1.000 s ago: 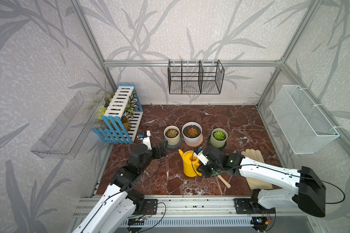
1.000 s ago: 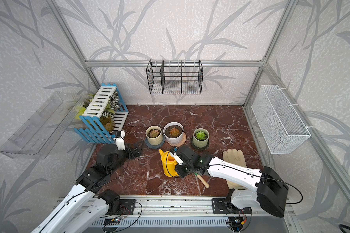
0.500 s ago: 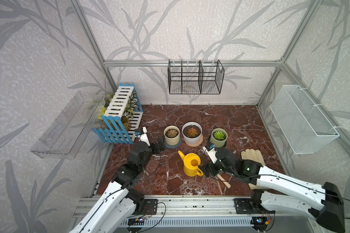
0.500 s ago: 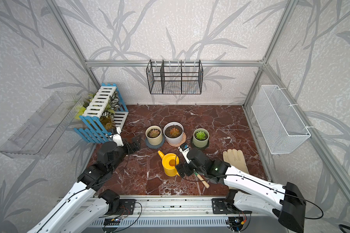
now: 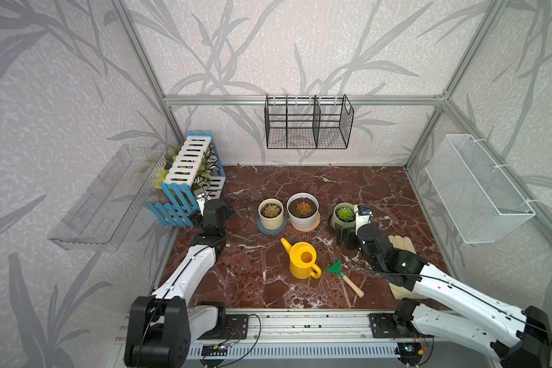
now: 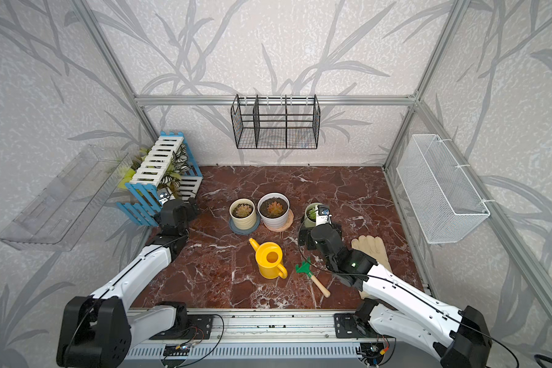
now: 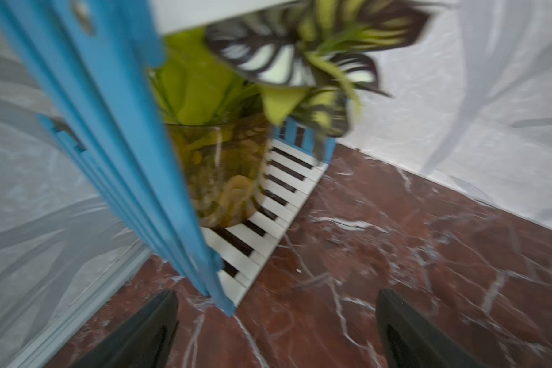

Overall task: Water the succulent around the soil edge
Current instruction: Reset both arms

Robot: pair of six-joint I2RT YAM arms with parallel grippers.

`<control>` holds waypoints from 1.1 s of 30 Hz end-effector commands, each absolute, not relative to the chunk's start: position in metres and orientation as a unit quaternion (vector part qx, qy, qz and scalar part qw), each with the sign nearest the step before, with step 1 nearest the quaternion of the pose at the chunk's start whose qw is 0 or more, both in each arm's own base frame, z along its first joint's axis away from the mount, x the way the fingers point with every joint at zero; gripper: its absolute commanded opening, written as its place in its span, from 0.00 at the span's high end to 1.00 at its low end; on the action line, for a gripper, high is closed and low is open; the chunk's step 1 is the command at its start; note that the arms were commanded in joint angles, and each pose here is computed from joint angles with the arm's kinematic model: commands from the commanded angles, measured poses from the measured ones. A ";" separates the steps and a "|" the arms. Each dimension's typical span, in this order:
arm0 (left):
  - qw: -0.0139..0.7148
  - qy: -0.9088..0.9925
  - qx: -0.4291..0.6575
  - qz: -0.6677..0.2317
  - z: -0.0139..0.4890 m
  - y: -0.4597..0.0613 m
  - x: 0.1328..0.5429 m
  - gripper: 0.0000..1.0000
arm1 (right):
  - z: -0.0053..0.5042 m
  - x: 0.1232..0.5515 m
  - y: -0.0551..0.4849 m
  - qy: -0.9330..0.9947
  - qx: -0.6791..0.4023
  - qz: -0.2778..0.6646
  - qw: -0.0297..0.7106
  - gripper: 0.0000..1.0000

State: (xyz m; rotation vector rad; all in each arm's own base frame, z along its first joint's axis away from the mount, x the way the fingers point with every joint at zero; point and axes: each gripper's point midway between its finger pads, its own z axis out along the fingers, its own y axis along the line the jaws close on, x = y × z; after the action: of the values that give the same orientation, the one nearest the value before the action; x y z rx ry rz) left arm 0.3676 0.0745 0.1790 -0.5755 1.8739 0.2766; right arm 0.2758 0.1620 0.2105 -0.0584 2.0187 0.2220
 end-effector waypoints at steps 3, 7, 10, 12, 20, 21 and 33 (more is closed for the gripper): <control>0.561 0.796 -0.195 0.118 0.147 0.073 0.380 0.00 | 0.226 0.298 0.147 0.831 0.011 0.059 0.552 0.01; 0.590 0.776 -0.190 0.115 0.140 0.072 0.377 0.00 | 0.228 0.316 0.124 0.825 0.047 0.035 0.561 0.01; 0.620 0.759 -0.166 0.106 0.142 0.064 0.375 0.00 | 0.227 0.328 0.107 0.816 0.073 0.029 0.573 0.01; 0.618 0.762 -0.156 0.115 0.136 0.063 0.375 0.00 | 0.229 0.335 0.099 0.811 0.080 0.025 0.579 0.01; 0.642 0.759 -0.079 0.081 0.131 0.033 0.383 0.00 | 0.236 0.369 0.052 0.799 0.099 -0.059 0.590 0.01; 0.645 0.756 -0.078 0.079 0.132 0.032 0.381 0.00 | 0.235 0.372 0.041 0.797 0.107 -0.067 0.590 0.01; 0.659 0.747 -0.055 0.065 0.129 0.024 0.376 0.00 | 0.144 0.388 -0.010 0.815 0.059 -0.124 0.563 0.01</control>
State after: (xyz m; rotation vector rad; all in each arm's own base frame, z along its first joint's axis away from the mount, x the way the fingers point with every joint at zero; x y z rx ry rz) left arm 0.3738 0.0279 0.1198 -0.1514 1.7287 0.1570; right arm 0.3808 -0.0099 0.1480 0.1873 1.9643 -0.3098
